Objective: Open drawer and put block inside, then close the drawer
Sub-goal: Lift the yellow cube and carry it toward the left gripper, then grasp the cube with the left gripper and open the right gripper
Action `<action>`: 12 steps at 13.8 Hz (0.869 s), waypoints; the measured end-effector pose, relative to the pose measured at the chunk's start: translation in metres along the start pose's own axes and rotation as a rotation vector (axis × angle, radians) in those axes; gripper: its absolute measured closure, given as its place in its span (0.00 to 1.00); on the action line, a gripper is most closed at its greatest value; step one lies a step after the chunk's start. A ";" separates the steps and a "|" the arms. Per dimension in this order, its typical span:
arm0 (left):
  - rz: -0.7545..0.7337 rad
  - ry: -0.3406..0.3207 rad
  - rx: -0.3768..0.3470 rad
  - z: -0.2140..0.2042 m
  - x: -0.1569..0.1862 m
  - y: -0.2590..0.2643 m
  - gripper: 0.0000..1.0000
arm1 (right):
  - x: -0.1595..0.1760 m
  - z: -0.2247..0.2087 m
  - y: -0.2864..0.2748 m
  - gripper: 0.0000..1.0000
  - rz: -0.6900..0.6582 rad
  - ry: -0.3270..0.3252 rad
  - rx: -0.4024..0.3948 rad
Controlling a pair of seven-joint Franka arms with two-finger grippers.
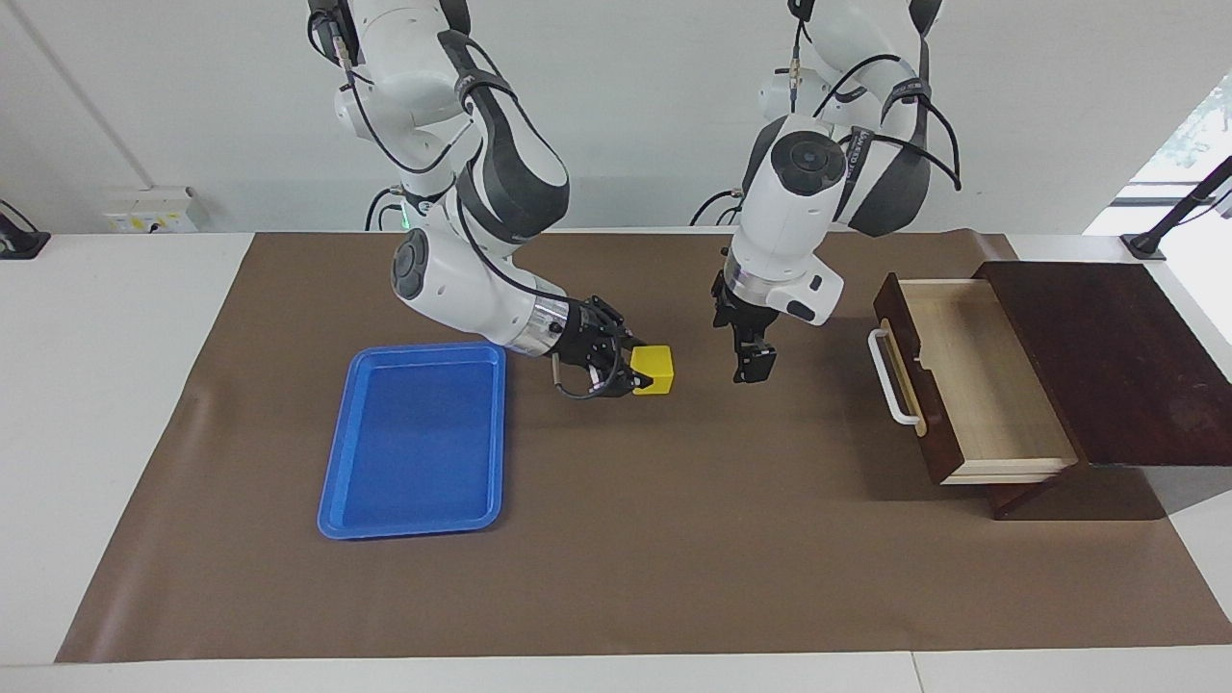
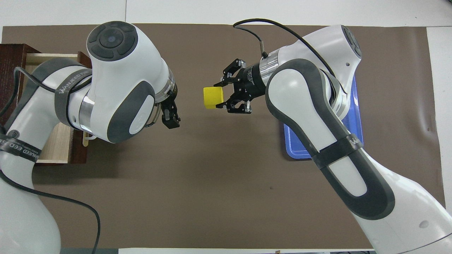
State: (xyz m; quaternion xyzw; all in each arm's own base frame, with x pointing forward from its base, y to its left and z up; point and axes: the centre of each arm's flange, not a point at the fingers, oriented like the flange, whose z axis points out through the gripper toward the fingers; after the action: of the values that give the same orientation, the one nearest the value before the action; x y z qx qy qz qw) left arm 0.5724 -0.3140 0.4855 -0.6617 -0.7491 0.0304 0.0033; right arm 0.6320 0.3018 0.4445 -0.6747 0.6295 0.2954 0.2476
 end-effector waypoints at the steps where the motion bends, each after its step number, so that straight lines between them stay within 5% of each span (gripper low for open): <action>1: -0.005 0.002 0.004 0.005 -0.009 -0.002 0.00 | -0.002 0.002 0.000 0.45 0.000 -0.006 0.011; 6: -0.003 -0.015 -0.016 0.010 -0.050 0.000 0.00 | -0.008 0.017 0.000 0.45 0.016 -0.041 0.023; 12: 0.001 -0.025 -0.033 0.010 -0.059 -0.001 0.00 | -0.007 0.026 0.002 0.45 0.022 -0.040 0.019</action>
State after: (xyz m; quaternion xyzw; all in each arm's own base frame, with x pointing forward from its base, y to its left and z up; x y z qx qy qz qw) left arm 0.5786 -0.3728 0.4771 -0.6618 -0.7490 0.0264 -0.0168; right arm 0.6277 0.3251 0.4308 -0.6592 0.6346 0.3056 0.2633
